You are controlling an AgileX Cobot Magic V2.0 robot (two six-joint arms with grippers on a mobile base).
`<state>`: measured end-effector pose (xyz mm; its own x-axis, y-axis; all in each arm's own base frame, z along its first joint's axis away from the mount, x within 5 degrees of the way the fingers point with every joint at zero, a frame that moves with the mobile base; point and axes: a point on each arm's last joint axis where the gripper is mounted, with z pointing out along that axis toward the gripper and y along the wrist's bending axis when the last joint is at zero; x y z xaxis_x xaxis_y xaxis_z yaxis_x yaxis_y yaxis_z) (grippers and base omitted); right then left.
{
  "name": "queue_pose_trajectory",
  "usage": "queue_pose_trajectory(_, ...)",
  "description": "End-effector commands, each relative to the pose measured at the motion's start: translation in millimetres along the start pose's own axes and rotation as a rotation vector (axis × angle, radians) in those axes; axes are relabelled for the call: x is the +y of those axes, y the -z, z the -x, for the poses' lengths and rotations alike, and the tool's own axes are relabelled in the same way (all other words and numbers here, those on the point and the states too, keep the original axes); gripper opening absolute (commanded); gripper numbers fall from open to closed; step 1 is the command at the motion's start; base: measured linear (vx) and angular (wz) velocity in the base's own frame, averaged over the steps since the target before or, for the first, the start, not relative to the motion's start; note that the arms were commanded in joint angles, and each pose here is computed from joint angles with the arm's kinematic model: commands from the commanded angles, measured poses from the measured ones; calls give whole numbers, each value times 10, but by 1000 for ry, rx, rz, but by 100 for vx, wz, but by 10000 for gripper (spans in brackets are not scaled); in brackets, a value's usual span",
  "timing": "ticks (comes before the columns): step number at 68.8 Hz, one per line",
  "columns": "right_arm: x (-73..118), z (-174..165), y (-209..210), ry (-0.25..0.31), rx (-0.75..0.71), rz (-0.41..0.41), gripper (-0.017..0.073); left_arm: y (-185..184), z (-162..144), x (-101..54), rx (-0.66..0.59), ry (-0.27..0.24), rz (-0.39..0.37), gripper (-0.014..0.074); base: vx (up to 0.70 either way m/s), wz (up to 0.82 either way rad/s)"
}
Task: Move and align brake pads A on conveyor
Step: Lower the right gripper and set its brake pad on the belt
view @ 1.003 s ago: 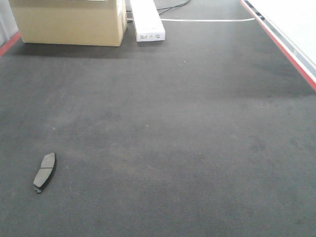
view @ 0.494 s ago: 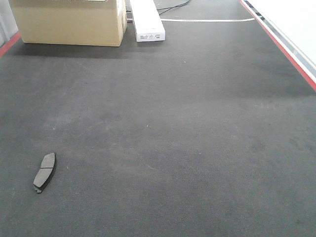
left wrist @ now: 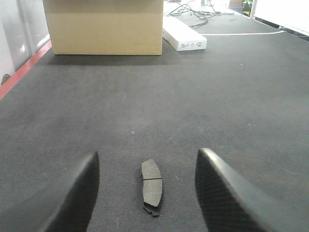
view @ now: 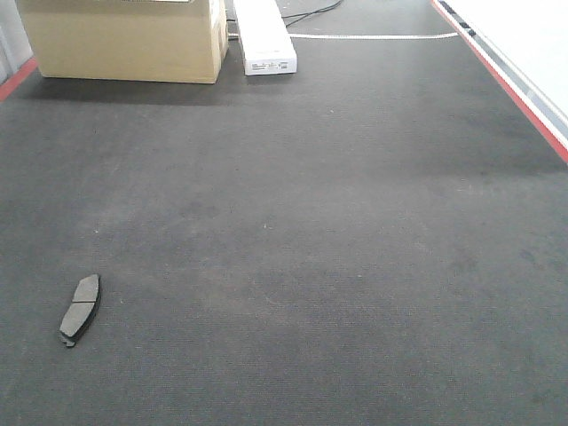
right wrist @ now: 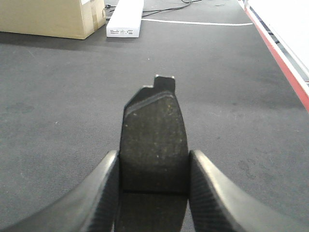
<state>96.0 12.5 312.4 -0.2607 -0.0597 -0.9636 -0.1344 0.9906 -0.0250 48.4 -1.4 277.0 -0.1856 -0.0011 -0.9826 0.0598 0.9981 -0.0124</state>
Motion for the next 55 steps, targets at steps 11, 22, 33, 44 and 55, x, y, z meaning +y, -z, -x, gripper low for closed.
queue_pose_trajectory(11,-5,182,40,9,-126,-4,-7,20,132,-9,-82,7,-10,430,0,0)
queue_pose_trajectory(22,1,206,40,-23,-152,5,-7,20,132,-9,-82,7,-10,430,0,0)
queue_pose_trajectory(33,0,159,-284,6,-18,-1,-3,19,133,-9,-83,7,-10,430,0,0)
queue_pose_trajectory(44,9,154,-845,-9,195,6,0,19,133,-9,-82,7,-10,430,0,0)
queue_pose_trajectory(55,24,229,-1368,-42,351,13,3,19,133,-9,-82,7,-10,430,0,0)
